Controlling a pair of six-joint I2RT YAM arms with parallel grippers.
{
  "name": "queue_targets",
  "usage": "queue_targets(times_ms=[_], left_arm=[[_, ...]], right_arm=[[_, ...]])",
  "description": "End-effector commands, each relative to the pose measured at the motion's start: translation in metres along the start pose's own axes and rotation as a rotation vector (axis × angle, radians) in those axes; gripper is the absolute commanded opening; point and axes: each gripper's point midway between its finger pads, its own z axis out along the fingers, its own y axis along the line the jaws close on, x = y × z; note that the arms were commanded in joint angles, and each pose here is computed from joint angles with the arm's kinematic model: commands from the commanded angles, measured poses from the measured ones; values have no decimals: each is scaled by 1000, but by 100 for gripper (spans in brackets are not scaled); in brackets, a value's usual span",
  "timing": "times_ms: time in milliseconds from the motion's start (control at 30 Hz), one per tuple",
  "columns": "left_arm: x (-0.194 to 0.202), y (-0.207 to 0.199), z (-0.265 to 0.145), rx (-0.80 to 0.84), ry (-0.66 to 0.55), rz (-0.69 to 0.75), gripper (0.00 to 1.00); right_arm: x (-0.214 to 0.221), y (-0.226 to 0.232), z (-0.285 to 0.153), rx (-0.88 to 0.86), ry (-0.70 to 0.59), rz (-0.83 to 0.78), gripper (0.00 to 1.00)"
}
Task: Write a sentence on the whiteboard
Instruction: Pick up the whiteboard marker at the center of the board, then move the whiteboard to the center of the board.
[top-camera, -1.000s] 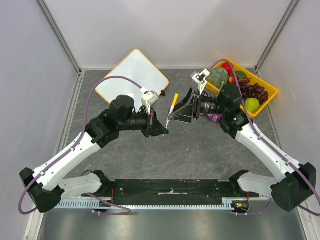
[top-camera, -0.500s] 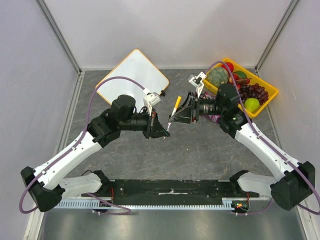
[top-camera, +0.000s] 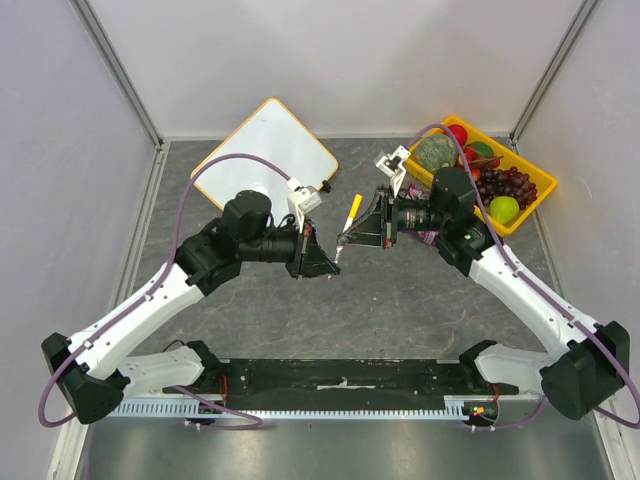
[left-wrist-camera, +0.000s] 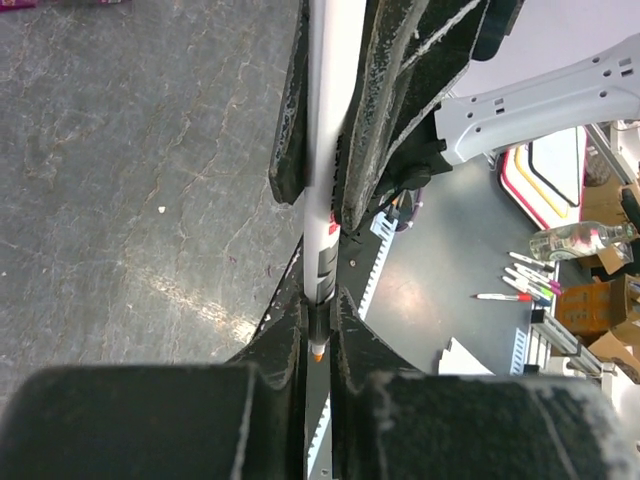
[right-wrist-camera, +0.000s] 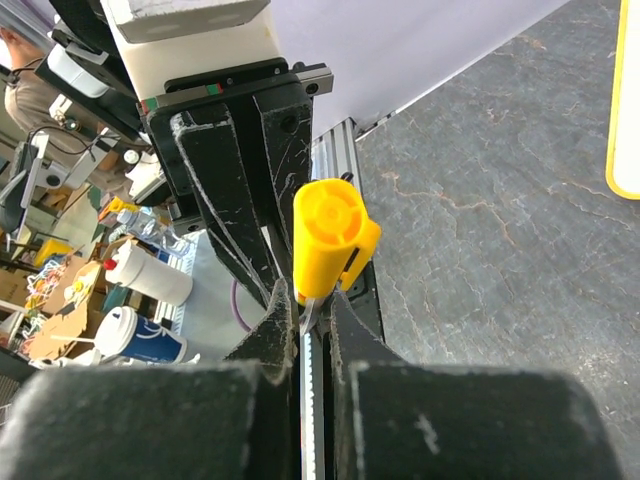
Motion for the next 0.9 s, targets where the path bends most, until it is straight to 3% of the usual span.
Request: queue_targets(times_ms=[0, 167, 233, 467, 633, 867], left_arm=[[-11, 2, -6, -32, -63, 27, 21], [-10, 21, -13, -138, -126, -30, 82], [-6, 38, -13, -206, -142, -76, 94], [24, 120, -1, -547, -102, -306, 96], [36, 180, 8, -813, -96, -428, 96], [49, 251, 38, -1073, -39, -482, 91]], right_arm=[[-6, -5, -5, 65, -43, -63, 0], [-22, -45, -27, 305, -143, -52, 0], [-26, -66, -47, 442, -180, -33, 0], [-22, -114, -108, 791, -214, -35, 0], [-10, -126, -117, 853, -179, -33, 0], [-1, -131, -121, 872, -155, -40, 0]])
